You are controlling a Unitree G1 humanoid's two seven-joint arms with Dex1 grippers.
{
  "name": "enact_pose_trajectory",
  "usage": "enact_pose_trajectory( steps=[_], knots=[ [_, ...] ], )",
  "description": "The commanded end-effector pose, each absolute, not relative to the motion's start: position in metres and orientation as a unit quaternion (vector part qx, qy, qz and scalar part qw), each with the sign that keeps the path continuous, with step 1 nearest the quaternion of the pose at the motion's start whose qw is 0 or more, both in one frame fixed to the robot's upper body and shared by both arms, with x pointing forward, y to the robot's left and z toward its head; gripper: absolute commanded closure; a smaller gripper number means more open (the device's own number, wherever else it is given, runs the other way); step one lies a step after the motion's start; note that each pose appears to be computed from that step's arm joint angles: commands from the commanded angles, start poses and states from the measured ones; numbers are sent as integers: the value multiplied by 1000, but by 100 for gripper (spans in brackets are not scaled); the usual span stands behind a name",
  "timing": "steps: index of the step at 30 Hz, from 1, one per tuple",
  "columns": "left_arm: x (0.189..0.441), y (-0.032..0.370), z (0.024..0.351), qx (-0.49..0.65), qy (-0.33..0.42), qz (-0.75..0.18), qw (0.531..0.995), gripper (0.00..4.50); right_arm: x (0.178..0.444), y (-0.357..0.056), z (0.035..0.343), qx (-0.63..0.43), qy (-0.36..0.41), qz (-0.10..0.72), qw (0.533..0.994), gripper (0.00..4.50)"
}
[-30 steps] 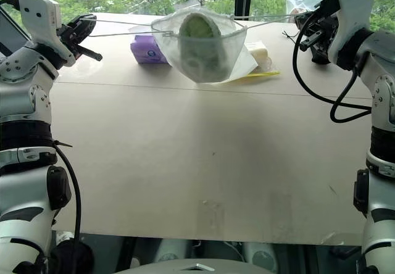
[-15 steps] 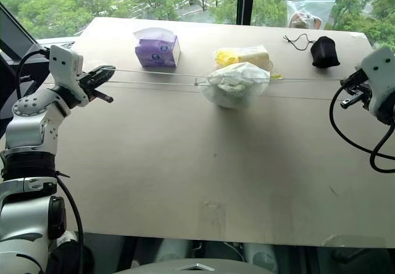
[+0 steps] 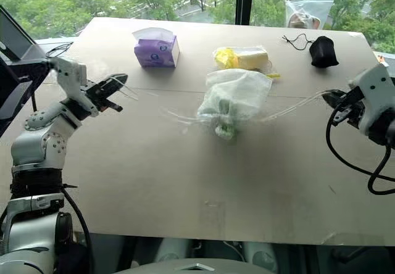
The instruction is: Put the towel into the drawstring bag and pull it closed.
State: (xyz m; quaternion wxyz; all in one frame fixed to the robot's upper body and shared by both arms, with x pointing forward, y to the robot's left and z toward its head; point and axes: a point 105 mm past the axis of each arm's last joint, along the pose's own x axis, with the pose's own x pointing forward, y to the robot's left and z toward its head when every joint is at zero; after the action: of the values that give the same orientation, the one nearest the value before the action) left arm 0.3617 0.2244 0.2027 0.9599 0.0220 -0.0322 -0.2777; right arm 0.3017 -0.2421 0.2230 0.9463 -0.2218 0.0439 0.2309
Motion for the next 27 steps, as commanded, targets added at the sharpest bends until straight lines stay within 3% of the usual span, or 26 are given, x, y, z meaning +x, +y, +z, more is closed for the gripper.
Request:
enact_pose_trajectory(
  steps=[1, 3, 4, 5, 7, 8, 13, 27],
  knots=[
    [350, 212, 209, 30, -34, -296, 954, 437, 300, -228, 230, -223, 22, 244, 943, 450],
    [338, 204, 203, 23, -20, -332, 943, 437, 298, -227, 227, -237, 28, 251, 938, 450],
    [333, 202, 201, 22, -14, -344, 939, 381, 297, -228, 225, -240, 32, 252, 937, 384],
    [326, 198, 195, 27, -2, -362, 932, 353, 292, -224, 220, -237, 41, 272, 932, 353],
    [316, 194, 188, 32, 17, -383, 923, 252, 284, -218, 213, -225, 51, 300, 926, 250],
    [310, 192, 182, 28, 29, -393, 919, 226, 278, -215, 206, -218, 59, 313, 923, 225],
    [300, 191, 162, 25, 66, -388, 919, 7, 261, -204, 181, -198, 88, 339, 916, 7],
    [273, 162, 154, 4, 57, -416, 908, 2, 241, -157, 163, -144, 45, 395, 906, 2]
  ],
)
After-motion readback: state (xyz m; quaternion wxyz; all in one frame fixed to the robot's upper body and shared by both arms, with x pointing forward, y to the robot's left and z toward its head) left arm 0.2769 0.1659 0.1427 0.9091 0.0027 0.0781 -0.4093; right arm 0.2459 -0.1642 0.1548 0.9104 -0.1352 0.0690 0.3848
